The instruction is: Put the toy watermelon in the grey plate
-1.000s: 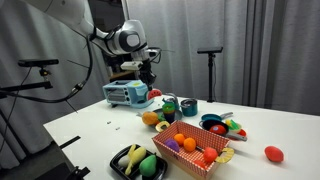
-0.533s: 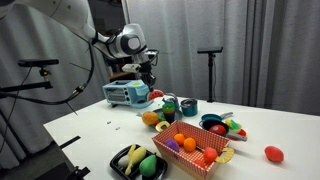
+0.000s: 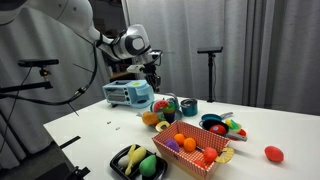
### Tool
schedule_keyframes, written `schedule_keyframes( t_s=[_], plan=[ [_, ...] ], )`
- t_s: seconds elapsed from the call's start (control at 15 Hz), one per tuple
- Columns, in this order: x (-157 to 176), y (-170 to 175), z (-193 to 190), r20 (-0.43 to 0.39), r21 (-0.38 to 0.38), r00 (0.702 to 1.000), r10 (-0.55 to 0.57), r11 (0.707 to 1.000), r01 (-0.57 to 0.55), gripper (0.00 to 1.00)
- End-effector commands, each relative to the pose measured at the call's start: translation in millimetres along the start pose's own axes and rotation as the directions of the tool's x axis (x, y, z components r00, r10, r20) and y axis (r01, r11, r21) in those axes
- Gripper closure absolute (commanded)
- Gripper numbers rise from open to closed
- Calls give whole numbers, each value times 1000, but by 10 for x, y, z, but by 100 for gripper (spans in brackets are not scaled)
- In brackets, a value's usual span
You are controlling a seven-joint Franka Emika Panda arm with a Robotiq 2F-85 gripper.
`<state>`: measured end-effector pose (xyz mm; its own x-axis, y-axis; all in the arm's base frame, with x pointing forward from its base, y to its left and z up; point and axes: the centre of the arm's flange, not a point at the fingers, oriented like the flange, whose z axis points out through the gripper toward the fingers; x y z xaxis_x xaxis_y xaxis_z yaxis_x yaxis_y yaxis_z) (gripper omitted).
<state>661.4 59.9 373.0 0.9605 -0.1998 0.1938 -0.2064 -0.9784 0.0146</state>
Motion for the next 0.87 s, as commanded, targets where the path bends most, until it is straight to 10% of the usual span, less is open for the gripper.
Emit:
schedule_keyframes(
  t_s=[0.0, 0.4, 0.8],
  plan=[
    [78, 205, 4, -1, -38, 1000, 20, 999, -20, 43],
    [77, 468, -85, 0, -53, 998, 59, 997, -59, 1],
    [115, 472, -41, -12, -40, 998, 63, 997, -63, 0]
  ],
)
